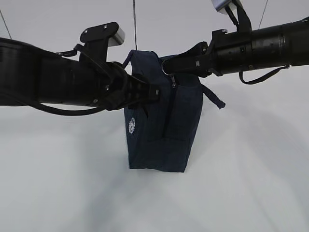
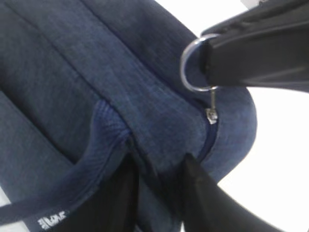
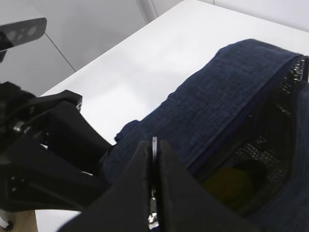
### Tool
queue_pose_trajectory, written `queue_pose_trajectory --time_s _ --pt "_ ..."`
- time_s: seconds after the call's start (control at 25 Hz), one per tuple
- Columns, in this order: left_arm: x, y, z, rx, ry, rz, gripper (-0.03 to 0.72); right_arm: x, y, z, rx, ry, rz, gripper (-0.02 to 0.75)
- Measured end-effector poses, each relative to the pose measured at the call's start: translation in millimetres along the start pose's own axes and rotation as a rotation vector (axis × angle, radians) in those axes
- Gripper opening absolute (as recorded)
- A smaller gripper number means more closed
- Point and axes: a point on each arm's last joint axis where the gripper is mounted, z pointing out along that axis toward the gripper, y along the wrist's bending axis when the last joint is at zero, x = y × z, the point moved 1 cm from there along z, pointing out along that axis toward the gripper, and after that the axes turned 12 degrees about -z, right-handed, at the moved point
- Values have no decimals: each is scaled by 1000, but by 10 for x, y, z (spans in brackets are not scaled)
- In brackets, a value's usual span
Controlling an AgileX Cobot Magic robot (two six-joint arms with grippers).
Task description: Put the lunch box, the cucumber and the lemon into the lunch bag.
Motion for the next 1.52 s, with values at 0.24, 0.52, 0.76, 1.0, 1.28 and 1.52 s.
queue_pose_trajectory --time_s 0.24,0.52,0.76,1.0,1.28,1.52 --pt "43 33 82 -4 22 -14 15 -1 4 0 -4 -1 2 7" --pt "43 33 82 -4 21 -18 -5 8 -45 -1 44 8 6 7" --pt "12 7 47 4 9 -15 -5 -38 -94 -6 92 -34 1 7" --pt "24 -31 32 36 27 -7 -6 -96 -155 -17 141 -40 -17 7" --pt "64 -44 12 49 66 -3 -6 -90 -236 67 134 -41 -23 7" --pt "93 -39 -3 53 86 -6 -6 -106 -247 104 116 -48 -37 7"
